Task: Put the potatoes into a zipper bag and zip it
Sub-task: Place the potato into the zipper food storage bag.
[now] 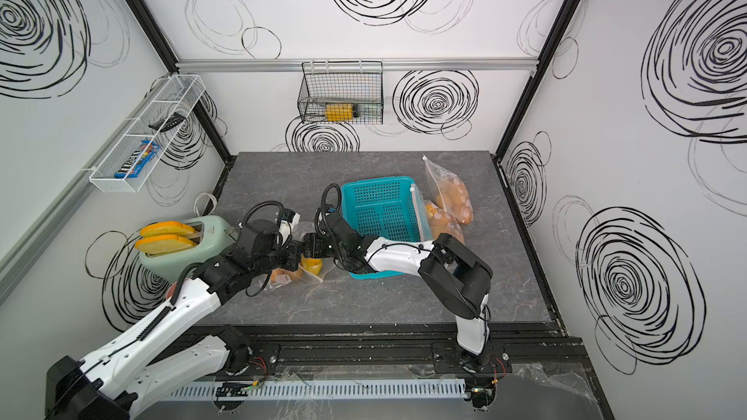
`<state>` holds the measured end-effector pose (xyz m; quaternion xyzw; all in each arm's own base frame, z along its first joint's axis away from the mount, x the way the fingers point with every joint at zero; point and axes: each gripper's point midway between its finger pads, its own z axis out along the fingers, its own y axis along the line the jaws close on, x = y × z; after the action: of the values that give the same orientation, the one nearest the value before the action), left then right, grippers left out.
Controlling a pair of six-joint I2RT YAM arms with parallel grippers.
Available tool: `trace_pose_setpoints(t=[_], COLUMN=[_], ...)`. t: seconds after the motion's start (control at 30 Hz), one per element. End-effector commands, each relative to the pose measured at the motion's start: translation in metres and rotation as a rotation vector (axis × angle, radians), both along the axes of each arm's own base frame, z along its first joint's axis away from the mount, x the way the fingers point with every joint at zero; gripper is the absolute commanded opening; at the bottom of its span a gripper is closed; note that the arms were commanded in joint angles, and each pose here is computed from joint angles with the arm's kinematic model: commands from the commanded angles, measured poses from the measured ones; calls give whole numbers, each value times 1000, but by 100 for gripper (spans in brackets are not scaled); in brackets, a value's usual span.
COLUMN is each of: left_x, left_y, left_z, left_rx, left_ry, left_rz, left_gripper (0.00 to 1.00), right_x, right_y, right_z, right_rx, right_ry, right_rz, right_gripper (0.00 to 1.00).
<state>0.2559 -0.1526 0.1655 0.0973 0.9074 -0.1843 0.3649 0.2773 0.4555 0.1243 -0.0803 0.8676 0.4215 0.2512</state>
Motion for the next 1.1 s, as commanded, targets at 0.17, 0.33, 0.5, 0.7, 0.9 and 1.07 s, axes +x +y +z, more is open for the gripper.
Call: trace_pose_setpoints(t=[0.17, 0.33, 0.5, 0.7, 0.9, 1.07], left_x=[-3, -2, -3, -2, -3, -3], left_y=[-9, -9, -9, -9, -9, -8], left_z=[0, -1, -1, 0, 1, 1], left_rx=[-28, -27, -29, -30, -31, -29], left_ry=[4, 5, 6, 1, 1, -1], left_rz=[-34, -33, -33, -33, -31, -31], left_gripper=[0, 0, 0, 0, 0, 0], right_x=[20, 21, 20, 16, 11, 2], right_y=[1, -11, -26, -29, -34, -47], right_z=[28, 41, 52, 60, 69, 75], right_rx=[156, 150, 144, 117, 87, 12], right_ry=[114, 89, 72, 16, -36, -140], right_rz=[-42, -52, -50, -4, 25, 85], right_gripper=[75, 77, 78, 80, 78, 77])
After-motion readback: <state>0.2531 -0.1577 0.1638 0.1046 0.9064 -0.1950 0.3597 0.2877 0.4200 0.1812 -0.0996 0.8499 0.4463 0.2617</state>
